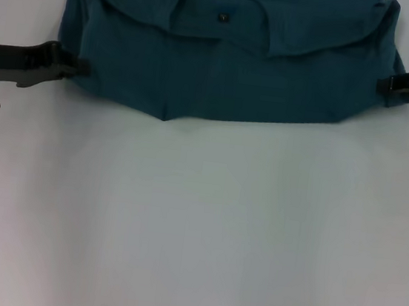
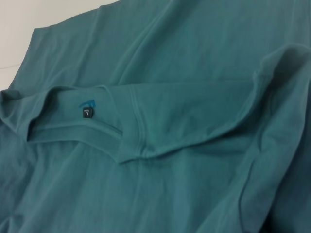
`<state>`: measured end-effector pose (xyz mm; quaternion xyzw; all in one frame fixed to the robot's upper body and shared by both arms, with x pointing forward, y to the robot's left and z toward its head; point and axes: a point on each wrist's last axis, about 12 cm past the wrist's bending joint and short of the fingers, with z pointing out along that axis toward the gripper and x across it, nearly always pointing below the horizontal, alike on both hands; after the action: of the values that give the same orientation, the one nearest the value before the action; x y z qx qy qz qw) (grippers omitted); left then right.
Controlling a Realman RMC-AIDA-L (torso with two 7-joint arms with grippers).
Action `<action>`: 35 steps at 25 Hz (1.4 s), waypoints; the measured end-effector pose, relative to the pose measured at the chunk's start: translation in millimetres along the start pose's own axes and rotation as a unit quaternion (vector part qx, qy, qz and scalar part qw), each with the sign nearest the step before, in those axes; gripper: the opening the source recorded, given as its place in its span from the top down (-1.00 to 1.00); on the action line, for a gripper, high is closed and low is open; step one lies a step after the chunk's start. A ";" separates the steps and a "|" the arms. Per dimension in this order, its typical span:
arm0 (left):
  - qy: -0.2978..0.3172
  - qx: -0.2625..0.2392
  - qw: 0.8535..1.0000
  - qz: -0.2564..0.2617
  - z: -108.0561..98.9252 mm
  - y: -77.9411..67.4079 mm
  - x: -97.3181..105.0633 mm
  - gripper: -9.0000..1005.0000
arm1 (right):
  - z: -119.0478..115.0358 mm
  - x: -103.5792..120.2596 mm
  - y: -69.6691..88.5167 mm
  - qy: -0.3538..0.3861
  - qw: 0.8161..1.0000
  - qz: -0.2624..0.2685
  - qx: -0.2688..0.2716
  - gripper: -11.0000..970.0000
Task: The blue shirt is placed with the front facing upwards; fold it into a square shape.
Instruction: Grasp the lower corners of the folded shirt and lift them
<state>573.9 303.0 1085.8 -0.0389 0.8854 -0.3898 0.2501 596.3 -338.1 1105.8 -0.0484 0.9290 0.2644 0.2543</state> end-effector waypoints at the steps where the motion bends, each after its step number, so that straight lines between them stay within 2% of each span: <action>1: 0.001 0.000 1.000 0.000 -0.1 0.1 0.3 0.98 | -0.3 0.2 -0.3 0.001 1.000 0.000 0.001 0.10; 3: 0.002 0.001 1.000 -0.001 -0.3 0.2 1.0 0.98 | -0.7 0.9 -0.8 0.003 1.000 -0.001 0.001 0.26; 10: 0.013 0.006 1.000 0.003 -4.3 -0.2 1.6 0.98 | -6.1 2.8 -4.7 0.008 1.000 -0.001 0.003 0.62; 16: 0.060 0.002 0.998 0.024 -20.6 2.0 1.9 0.97 | -23.4 2.7 -8.8 0.037 0.999 -0.018 -0.001 0.91; 25: 0.157 -0.018 0.987 0.034 -39.8 7.9 16.9 0.98 | -54.5 17.1 -1.2 0.151 0.987 -0.045 -0.019 0.90; 26: 0.180 -0.021 0.983 0.033 -44.0 8.7 23.9 0.98 | -55.7 19.1 -0.3 0.163 0.985 -0.047 -0.018 0.90; 35: 0.242 -0.036 0.969 0.024 -57.6 13.4 50.8 0.98 | -58.0 44.7 9.5 0.262 0.962 -0.062 -0.042 0.90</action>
<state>504.0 337.6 1088.3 0.0689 0.9338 -0.3493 0.0361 529.6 -357.9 1130.3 -0.1844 0.9463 0.2650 0.0162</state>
